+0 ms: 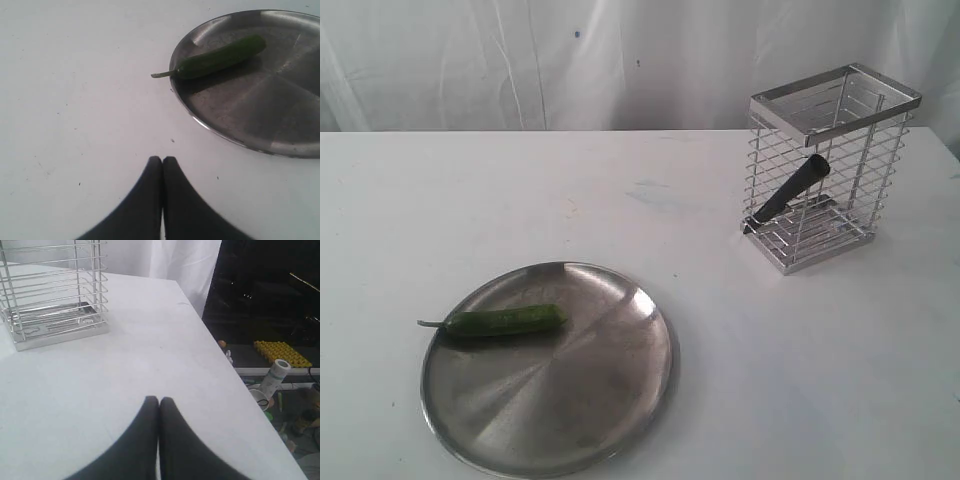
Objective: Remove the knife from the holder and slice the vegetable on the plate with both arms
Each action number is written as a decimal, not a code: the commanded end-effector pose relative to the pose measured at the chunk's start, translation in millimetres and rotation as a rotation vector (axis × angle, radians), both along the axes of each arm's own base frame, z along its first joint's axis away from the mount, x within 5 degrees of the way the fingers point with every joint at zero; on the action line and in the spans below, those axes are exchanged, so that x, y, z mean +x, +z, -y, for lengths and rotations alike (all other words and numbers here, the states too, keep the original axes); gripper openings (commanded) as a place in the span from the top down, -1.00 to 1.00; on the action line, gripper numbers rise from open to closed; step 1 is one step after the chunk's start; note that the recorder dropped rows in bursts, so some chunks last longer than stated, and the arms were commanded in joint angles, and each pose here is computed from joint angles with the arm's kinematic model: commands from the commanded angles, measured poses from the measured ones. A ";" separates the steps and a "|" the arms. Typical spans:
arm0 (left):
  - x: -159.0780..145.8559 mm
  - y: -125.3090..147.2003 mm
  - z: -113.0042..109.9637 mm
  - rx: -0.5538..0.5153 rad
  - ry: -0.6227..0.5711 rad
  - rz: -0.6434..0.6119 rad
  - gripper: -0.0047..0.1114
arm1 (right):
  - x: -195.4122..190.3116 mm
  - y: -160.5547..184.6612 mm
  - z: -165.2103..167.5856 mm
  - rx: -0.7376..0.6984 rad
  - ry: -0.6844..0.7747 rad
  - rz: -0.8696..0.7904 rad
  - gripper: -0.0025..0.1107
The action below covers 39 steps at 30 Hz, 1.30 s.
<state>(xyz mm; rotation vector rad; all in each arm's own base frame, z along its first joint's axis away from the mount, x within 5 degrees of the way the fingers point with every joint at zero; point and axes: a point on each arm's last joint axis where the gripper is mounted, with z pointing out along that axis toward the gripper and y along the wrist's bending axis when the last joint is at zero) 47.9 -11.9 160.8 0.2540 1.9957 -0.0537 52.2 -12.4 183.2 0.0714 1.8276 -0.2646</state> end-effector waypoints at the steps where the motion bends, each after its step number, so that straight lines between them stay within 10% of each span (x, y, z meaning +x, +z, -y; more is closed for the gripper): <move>1: -0.5 -1.6 0.6 -0.016 0.000 -0.009 0.92 | 0.0 -0.4 0.2 -0.002 -0.003 0.001 0.96; 16: -0.5 -1.6 0.6 -0.016 0.000 -0.009 0.92 | 1.2 12.5 4.7 -0.579 0.054 -0.002 0.96; 18: -0.5 -1.6 0.6 -0.016 0.000 -0.009 0.92 | 2.6 20.3 1.3 -0.400 0.042 0.141 0.96; 22: -0.5 -1.6 0.6 -0.016 0.000 -0.009 0.92 | 3.7 22.2 -3.7 0.675 -0.044 0.382 0.96; 39: -0.5 -1.6 0.6 -0.016 0.000 -0.009 0.92 | 1.4 36.2 1.8 1.166 -0.072 0.637 0.96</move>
